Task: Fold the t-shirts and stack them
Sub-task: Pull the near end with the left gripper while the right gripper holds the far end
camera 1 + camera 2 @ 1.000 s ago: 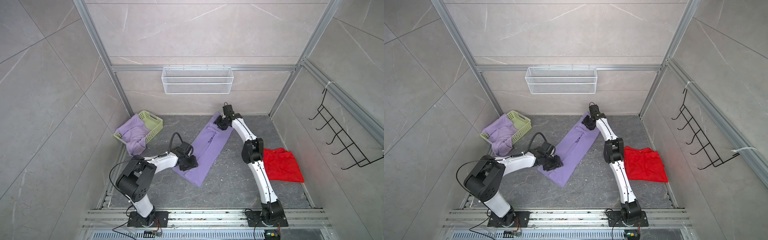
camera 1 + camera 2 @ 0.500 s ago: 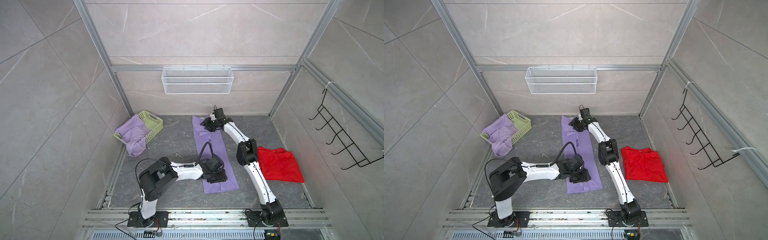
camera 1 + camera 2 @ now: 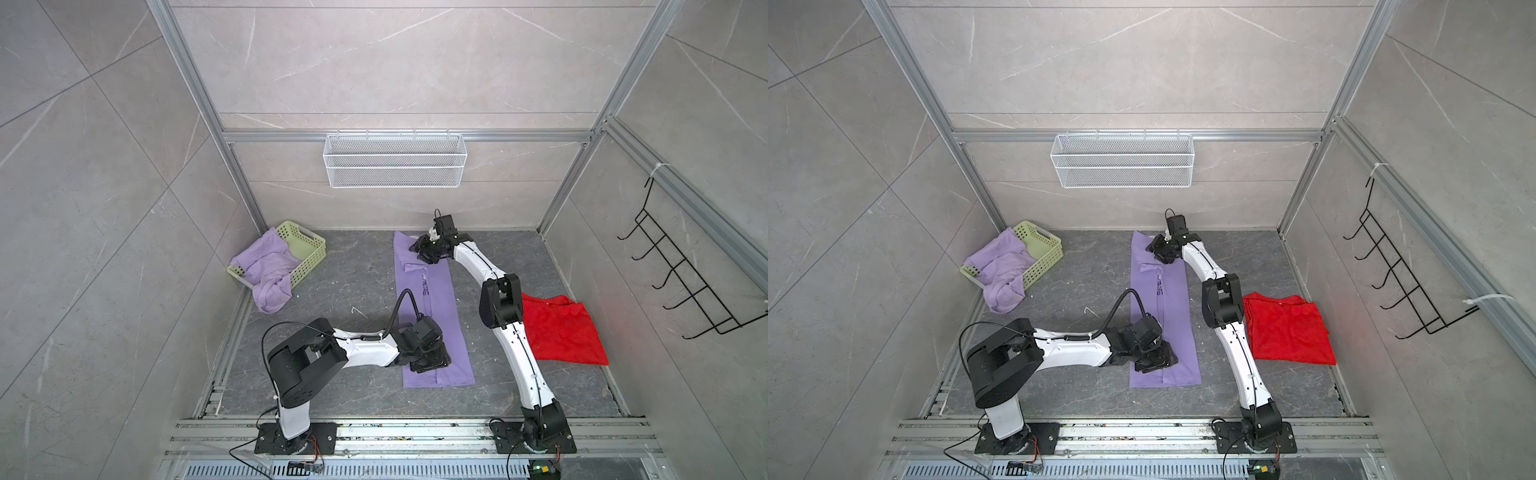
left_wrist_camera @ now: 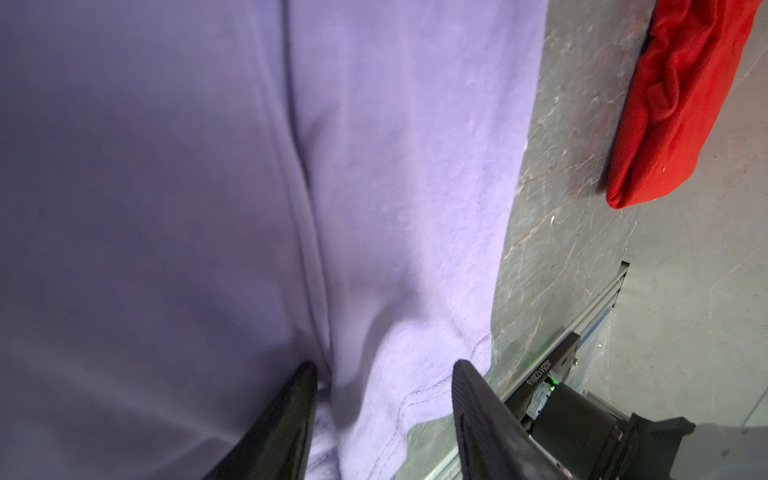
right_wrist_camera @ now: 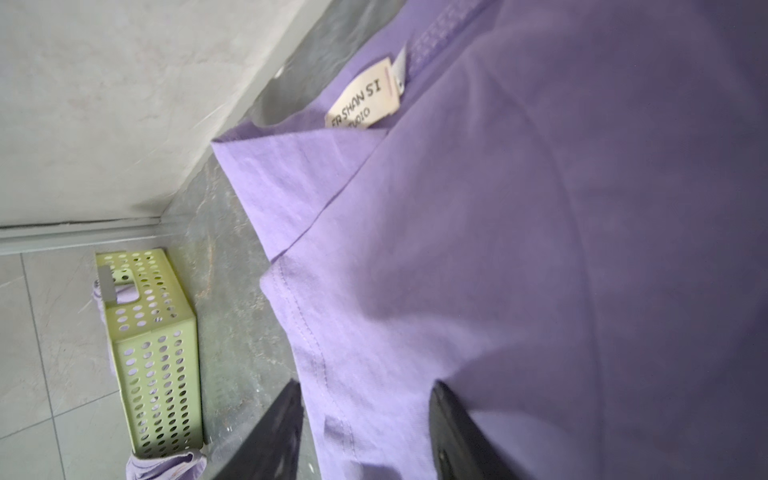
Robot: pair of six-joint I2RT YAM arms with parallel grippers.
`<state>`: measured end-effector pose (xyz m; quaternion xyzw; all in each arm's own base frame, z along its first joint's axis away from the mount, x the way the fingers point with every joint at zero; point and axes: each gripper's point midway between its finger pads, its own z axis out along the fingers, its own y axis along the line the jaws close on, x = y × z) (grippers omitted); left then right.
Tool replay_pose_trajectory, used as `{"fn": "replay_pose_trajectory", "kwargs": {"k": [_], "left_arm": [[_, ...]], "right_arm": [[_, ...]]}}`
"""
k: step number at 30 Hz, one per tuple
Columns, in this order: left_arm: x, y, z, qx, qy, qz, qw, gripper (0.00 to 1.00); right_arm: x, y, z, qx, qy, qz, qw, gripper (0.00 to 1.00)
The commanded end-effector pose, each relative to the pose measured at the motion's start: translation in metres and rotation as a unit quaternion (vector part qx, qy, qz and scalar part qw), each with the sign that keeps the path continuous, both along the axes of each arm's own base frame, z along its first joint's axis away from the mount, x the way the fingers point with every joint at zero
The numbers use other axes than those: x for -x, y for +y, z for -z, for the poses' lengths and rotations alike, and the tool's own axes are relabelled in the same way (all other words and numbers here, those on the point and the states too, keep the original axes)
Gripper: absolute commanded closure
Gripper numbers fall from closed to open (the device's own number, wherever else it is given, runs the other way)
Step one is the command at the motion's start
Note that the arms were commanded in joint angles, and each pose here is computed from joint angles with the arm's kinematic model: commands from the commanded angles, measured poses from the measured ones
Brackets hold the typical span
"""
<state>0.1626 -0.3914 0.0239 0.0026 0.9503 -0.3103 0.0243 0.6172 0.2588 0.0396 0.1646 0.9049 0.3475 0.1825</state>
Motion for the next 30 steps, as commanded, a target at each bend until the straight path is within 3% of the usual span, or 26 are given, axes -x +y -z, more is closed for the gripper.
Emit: {"fn": "replay_pose_trajectory", "kwargs": {"k": [1, 11, 17, 21, 23, 24, 30], "left_arm": [[0.065, 0.135, 0.085, -0.265, 0.124, -0.031, 0.956, 0.43], [0.034, 0.100, 0.062, -0.245, 0.077, 0.022, 0.966, 0.43], [-0.004, 0.083, 0.008, -0.230, -0.029, 0.035, 0.972, 0.40], [-0.024, 0.071, -0.046, -0.180, -0.111, 0.039, 0.977, 0.34], [-0.029, 0.068, -0.069, -0.158, -0.142, 0.041, 0.976, 0.30], [-0.032, 0.068, -0.080, -0.150, -0.158, 0.039, 0.975, 0.29], [-0.044, 0.077, -0.124, -0.086, -0.217, 0.018, 0.972, 0.23]], "right_arm": [[0.014, -0.039, 0.044, 0.065, 0.060, 0.033, 0.995, 0.48], [-0.002, -0.013, 0.010, 0.008, 0.001, -0.012, 1.000, 0.48], [-0.011, 0.002, -0.066, -0.025, -0.094, -0.062, 0.993, 0.45], [-0.011, 0.008, -0.137, -0.048, -0.167, -0.085, 0.981, 0.40], [-0.010, 0.005, -0.161, -0.051, -0.187, -0.084, 0.977, 0.27], [-0.008, 0.002, -0.183, -0.054, -0.202, -0.082, 0.975, 0.26], [0.014, -0.021, -0.220, -0.019, -0.204, -0.084, 0.975, 0.26]]}}
